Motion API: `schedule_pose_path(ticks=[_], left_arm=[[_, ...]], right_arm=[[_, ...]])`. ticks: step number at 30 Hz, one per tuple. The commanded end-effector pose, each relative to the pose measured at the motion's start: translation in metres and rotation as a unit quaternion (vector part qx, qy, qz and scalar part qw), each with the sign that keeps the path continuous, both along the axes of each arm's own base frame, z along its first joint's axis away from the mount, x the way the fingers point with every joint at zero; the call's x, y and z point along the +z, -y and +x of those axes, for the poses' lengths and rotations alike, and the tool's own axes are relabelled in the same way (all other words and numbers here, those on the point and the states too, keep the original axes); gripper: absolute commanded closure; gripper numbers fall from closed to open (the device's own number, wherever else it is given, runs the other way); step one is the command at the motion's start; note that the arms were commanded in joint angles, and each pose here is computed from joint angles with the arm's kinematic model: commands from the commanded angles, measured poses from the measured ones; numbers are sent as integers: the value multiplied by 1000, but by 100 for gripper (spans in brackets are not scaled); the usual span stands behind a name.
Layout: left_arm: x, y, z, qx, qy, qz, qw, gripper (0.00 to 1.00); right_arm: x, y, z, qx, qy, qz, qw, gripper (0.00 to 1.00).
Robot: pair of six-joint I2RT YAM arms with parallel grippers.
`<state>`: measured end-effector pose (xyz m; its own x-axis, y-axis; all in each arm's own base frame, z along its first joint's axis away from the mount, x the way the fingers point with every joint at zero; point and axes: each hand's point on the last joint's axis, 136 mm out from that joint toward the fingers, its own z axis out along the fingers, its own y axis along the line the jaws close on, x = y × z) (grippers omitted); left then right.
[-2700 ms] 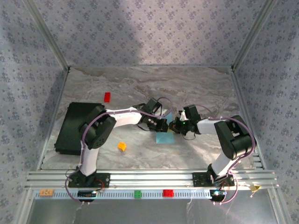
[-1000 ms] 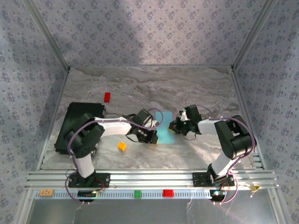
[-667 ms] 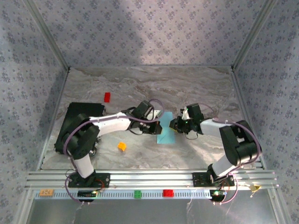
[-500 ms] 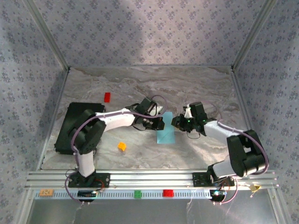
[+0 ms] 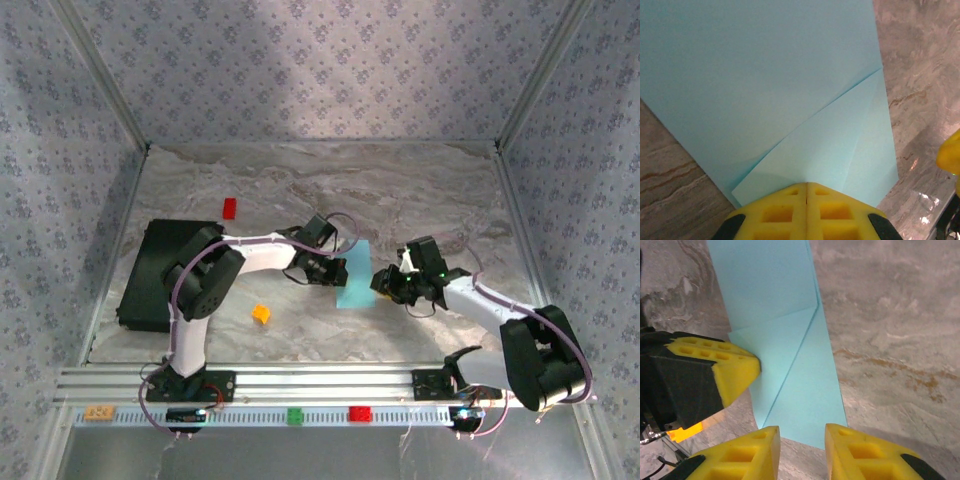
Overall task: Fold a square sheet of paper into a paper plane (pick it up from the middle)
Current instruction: Fold the triangle a second time at the center of the table, then turn over the paper at the center of the table.
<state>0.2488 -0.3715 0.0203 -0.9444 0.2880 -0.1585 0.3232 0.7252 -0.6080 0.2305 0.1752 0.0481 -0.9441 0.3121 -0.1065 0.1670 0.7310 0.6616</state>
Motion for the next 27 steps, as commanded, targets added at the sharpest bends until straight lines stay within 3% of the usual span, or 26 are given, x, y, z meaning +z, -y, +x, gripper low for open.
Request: schedule_pose_path(ticks=[1, 17, 27], left_arm=[[-23, -17, -15, 5, -28, 27, 999, 100], [-24, -19, -17, 6, -29, 27, 999, 100], [-22, -18, -16, 3, -28, 27, 999, 100]], right_arm=[[-13, 4, -13, -13, -39, -14, 999, 69], [-26, -18, -9, 6, -51, -4, 999, 66], [-10, -33, 23, -3, -14, 30, 999, 58]])
